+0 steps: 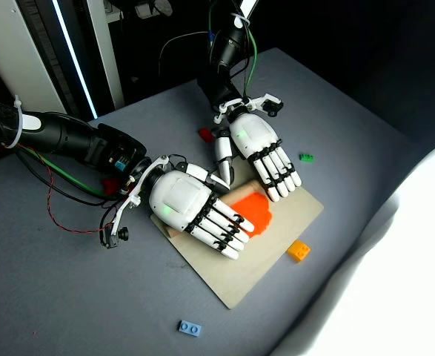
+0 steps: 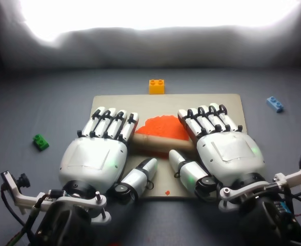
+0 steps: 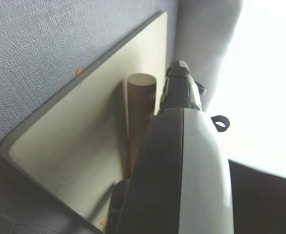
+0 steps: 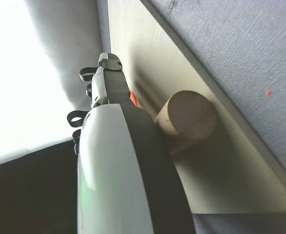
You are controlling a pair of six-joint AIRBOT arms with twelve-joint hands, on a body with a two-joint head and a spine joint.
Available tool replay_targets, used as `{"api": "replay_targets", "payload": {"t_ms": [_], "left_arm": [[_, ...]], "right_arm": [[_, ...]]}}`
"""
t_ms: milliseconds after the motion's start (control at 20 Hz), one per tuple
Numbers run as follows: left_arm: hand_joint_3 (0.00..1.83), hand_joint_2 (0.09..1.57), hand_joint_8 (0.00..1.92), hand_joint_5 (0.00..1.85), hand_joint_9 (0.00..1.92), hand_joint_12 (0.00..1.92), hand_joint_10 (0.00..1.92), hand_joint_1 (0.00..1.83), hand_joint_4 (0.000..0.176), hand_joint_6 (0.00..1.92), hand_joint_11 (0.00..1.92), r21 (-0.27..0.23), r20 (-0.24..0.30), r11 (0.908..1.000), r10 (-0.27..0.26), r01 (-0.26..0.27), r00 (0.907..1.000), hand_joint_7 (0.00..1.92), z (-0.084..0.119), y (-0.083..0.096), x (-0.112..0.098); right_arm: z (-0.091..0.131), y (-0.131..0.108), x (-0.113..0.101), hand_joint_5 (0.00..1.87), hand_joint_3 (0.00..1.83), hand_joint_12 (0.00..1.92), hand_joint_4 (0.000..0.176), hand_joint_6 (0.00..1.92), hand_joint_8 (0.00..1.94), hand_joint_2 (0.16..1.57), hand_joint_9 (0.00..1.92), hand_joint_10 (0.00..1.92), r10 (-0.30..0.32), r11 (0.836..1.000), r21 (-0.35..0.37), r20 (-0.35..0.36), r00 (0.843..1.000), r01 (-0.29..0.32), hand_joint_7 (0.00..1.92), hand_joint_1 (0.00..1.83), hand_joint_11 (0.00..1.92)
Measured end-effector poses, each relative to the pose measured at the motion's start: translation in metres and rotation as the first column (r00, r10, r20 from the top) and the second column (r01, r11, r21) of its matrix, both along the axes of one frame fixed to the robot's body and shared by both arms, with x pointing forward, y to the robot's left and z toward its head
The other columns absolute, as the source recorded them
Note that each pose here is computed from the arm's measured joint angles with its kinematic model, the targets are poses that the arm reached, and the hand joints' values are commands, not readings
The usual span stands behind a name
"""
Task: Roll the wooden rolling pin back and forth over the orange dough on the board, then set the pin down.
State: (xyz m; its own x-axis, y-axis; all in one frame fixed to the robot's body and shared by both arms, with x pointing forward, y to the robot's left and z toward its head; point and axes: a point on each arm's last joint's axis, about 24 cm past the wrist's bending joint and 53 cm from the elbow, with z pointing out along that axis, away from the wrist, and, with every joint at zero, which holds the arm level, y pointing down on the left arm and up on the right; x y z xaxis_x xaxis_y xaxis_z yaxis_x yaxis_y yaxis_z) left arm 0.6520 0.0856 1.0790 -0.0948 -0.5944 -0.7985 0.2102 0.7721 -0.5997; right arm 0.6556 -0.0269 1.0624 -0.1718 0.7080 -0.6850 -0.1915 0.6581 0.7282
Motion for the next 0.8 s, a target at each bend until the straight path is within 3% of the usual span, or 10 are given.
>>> {"api": "replay_targets", "payload": {"t_ms": [250,800], "left_arm": [[0.06,1.46,0.00,0.07,0.02,0.00,0.01,0.00,0.000,0.00,0.01,-0.007,0.005,0.9999,0.010,-0.010,0.9999,0.06,0.003,0.001,0.006],[0.04,1.46,0.00,0.04,0.00,0.00,0.00,0.00,0.000,0.00,0.00,-0.020,0.015,0.9997,0.012,-0.012,0.9998,0.02,0.007,-0.002,0.021]], "right_arm": [[0.001,-0.004,0.008,0.12,0.06,0.00,0.000,0.00,0.00,1.52,0.06,0.00,-0.018,1.000,-0.006,0.010,1.000,0.018,0.12,0.00,0.00],[0.001,-0.012,0.022,0.11,0.03,0.00,0.000,0.00,0.00,1.52,0.05,0.00,-0.040,0.999,-0.013,0.027,0.999,0.040,0.12,0.00,0.00]]}}
